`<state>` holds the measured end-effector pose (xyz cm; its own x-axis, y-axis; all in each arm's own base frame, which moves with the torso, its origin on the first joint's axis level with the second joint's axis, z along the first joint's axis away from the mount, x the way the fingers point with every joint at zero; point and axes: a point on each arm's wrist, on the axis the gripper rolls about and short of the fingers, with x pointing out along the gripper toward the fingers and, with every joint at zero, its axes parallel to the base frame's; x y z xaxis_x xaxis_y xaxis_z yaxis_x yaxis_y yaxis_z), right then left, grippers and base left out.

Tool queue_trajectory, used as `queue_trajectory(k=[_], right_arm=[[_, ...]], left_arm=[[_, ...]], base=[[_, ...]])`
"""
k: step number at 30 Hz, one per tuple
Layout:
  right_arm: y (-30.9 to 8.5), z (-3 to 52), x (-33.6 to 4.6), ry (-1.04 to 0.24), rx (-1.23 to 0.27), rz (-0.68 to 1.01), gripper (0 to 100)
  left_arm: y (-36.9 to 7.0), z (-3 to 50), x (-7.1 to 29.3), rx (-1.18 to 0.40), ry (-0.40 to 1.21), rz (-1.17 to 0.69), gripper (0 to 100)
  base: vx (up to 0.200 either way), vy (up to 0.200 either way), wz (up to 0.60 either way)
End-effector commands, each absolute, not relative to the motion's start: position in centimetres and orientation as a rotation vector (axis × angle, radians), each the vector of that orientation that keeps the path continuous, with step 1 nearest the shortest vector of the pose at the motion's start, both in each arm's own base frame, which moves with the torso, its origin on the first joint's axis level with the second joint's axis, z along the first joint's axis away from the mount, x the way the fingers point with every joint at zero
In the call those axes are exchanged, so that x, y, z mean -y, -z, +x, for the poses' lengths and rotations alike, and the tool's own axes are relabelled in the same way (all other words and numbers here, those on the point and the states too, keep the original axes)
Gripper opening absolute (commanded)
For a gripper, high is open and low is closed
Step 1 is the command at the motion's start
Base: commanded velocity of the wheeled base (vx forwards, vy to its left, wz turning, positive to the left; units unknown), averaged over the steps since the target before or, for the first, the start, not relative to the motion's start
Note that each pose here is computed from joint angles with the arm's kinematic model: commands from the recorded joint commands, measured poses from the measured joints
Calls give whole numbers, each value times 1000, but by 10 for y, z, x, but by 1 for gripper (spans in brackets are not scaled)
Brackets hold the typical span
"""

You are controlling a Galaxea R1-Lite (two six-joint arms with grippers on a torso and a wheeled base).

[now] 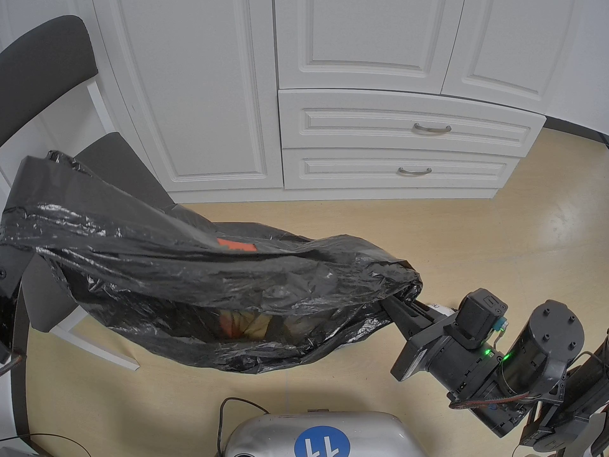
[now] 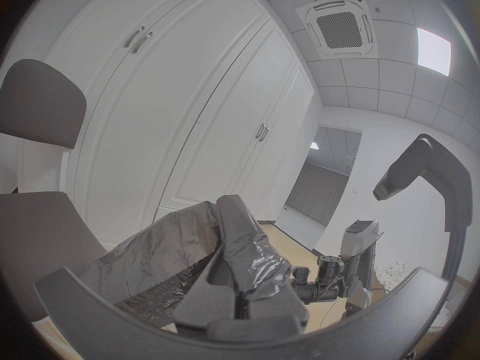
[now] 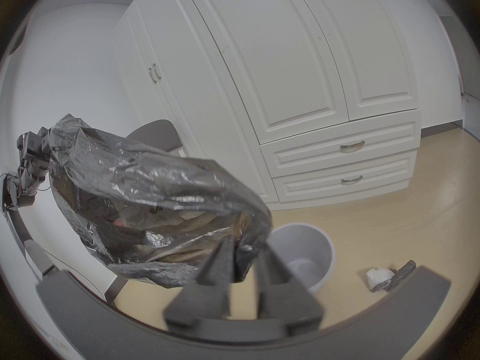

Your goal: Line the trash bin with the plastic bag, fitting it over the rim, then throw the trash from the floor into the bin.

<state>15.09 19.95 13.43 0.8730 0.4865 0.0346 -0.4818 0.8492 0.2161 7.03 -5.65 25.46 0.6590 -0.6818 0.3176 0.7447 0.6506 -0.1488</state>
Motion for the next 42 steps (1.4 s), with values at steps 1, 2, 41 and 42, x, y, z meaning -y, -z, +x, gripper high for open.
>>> queue_trajectory(k=[1, 2, 41, 42], right_arm=[[-134, 152, -200, -517, -26, 246, 0], [-136, 151, -200, -521, -22, 258, 0], [-218, 75, -88, -667, -129, 70, 0], [-218, 74, -88, -693, -133, 70, 0]], left_arm=[[-249, 71, 57, 224, 817, -273, 0], [-248, 70, 57, 222, 817, -273, 0], [-202, 118, 102, -283, 692, -149, 0], [-202, 119, 106, -279, 716, -149, 0]], base=[[0, 0, 0], [0, 0, 0], [0, 0, 0], [0, 0, 0]])
